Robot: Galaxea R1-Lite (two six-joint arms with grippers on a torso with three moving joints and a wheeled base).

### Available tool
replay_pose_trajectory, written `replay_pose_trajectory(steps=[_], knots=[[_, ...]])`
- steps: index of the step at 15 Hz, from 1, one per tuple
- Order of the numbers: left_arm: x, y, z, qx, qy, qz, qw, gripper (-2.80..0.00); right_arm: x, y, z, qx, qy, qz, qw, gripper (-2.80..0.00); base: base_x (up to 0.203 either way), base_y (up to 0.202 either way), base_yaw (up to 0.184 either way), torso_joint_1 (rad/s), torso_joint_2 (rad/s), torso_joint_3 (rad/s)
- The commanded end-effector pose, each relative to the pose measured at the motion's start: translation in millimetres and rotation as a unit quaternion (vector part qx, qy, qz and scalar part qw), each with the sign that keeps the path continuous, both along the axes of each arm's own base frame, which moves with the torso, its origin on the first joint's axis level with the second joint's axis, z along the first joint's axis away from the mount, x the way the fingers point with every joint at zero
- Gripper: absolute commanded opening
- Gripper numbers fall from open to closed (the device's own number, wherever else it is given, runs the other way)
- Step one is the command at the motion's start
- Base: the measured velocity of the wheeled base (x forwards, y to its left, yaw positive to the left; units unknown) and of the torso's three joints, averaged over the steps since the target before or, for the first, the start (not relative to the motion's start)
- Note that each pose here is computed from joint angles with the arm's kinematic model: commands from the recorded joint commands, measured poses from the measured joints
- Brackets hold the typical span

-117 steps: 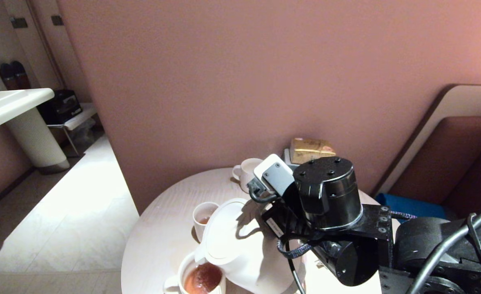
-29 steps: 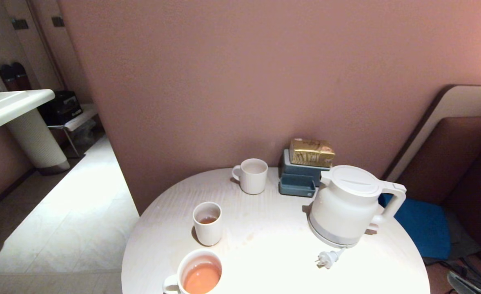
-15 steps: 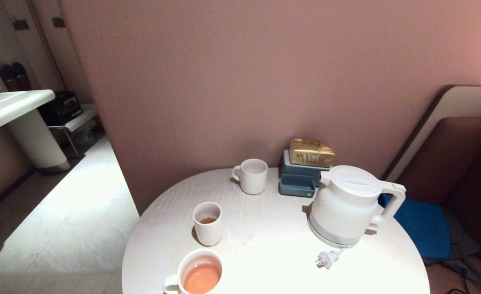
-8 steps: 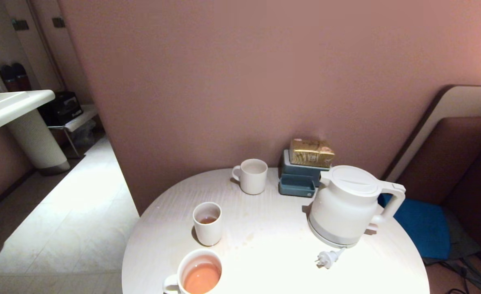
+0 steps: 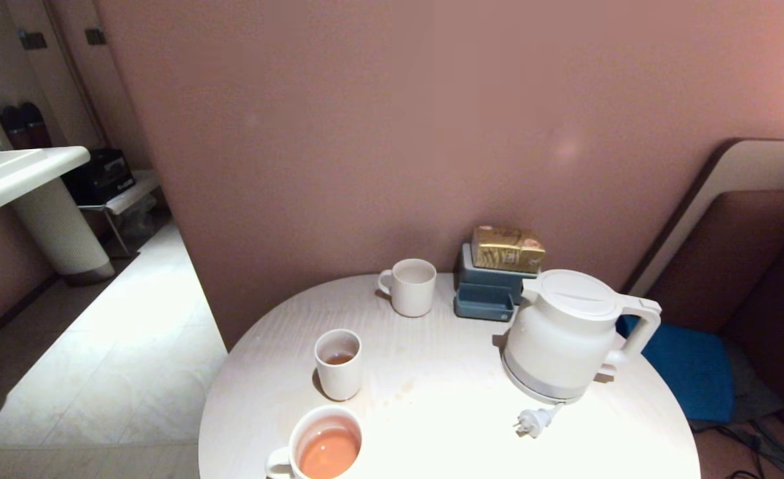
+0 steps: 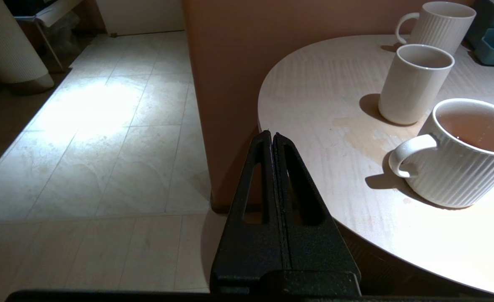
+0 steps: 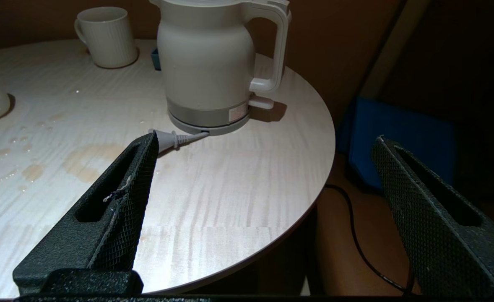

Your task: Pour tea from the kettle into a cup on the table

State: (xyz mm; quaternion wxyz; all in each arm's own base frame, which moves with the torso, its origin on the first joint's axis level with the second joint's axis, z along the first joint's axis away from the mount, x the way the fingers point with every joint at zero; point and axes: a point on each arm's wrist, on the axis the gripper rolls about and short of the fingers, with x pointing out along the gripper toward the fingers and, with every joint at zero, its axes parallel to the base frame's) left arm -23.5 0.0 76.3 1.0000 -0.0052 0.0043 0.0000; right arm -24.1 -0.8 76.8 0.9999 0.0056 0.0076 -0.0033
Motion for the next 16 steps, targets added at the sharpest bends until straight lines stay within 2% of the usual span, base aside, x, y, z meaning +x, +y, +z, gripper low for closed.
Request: replay_pose_trajectory(steps=[1,2,16], knots=[[0.0,0.0,-0.1,0.0,0.001,0.0,1.0,-2.8,0.2,0.0,-0.1,0.0,0.001,0.0,1.0,0.0,0.0,0.0,0.0,0.0,0.0,0.0],[0.1,0.0,0.1,0.0,0.0,0.0,1.0,-2.8,0.2,0.0,-0.4,0.001,0.002,0.0,1.0,-2.8,0.0,0.0,0.0,0.0,0.0,0.0],[0.1,0.0,0.0,0.0,0.001,0.0,1.0,-2.8,0.2,0.0,-0.2,0.002,0.001,0.0,1.0,-2.8,0.0,0.0,0.0,0.0,0.0,0.0]])
